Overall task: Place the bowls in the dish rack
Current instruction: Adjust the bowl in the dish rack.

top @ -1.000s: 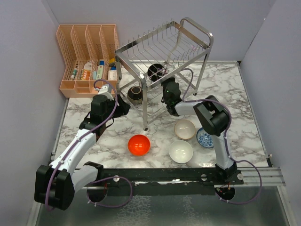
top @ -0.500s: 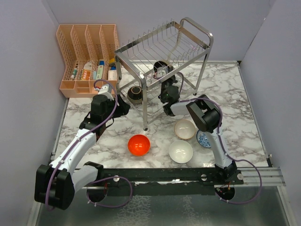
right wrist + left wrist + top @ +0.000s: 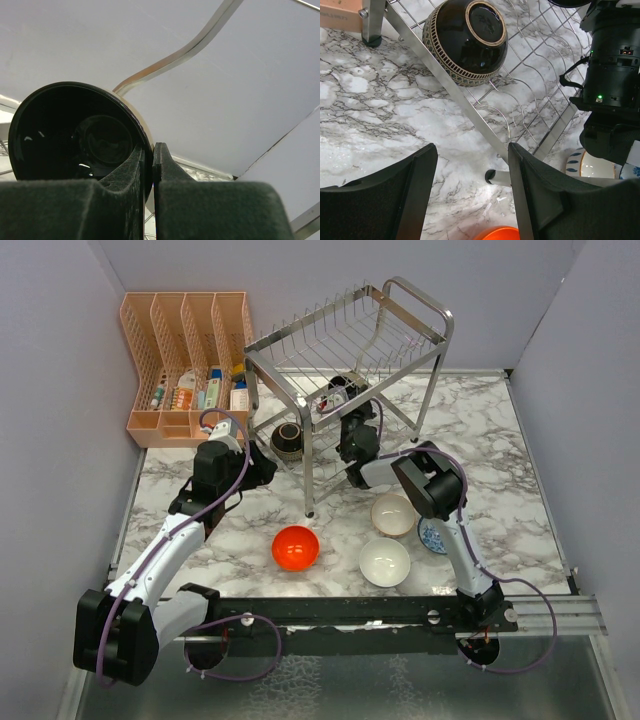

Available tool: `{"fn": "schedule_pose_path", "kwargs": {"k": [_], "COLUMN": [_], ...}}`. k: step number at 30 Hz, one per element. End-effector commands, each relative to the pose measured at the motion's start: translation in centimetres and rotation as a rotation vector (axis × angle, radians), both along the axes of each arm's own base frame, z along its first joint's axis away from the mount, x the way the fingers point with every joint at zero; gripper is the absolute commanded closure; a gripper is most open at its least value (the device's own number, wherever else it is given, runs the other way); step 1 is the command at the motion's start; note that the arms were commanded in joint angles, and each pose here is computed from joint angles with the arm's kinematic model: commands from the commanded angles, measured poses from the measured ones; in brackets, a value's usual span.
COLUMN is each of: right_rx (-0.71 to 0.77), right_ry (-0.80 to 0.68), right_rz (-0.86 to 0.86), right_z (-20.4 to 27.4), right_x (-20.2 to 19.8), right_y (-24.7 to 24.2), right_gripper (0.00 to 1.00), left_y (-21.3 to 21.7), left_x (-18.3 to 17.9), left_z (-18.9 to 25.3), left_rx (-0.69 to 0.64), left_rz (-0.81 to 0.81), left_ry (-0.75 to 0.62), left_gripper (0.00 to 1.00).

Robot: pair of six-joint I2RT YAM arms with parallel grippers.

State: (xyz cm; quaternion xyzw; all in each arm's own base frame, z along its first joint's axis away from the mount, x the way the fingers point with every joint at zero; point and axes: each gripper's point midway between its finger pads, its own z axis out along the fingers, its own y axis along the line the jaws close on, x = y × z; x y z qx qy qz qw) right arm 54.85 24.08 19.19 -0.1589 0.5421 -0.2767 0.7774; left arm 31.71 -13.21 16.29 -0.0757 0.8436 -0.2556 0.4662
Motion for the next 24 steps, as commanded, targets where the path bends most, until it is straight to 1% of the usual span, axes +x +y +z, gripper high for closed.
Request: {"fn": "schedule_pose_path", "kwargs": {"k": [1, 19, 24], "right_rx": [-0.037, -0.216, -0.262], "right_ry": [-0.054, 0.058, 0.079], "right_rz": [0.074, 0.048, 0.092], "right_z": [1.5, -1.7, -2.0], "right_x": [-0.2, 0.8, 0.3], "right_y": [1.8, 2.7, 3.4], "right_gripper": [0.99, 0.99, 0.99], "left_y": [0.0, 0.0, 0.0], "left_x": [0.7, 0.6, 0.6], "left_z": [1.3, 1.5, 1.5], "left_rx": [-0.006, -0.002, -0.005], "left_rz": [0.002, -0.003, -0.002], "left_ry": [-0.043, -0.050, -0.051], "left_gripper": [0.39, 0.39, 0.39]}}
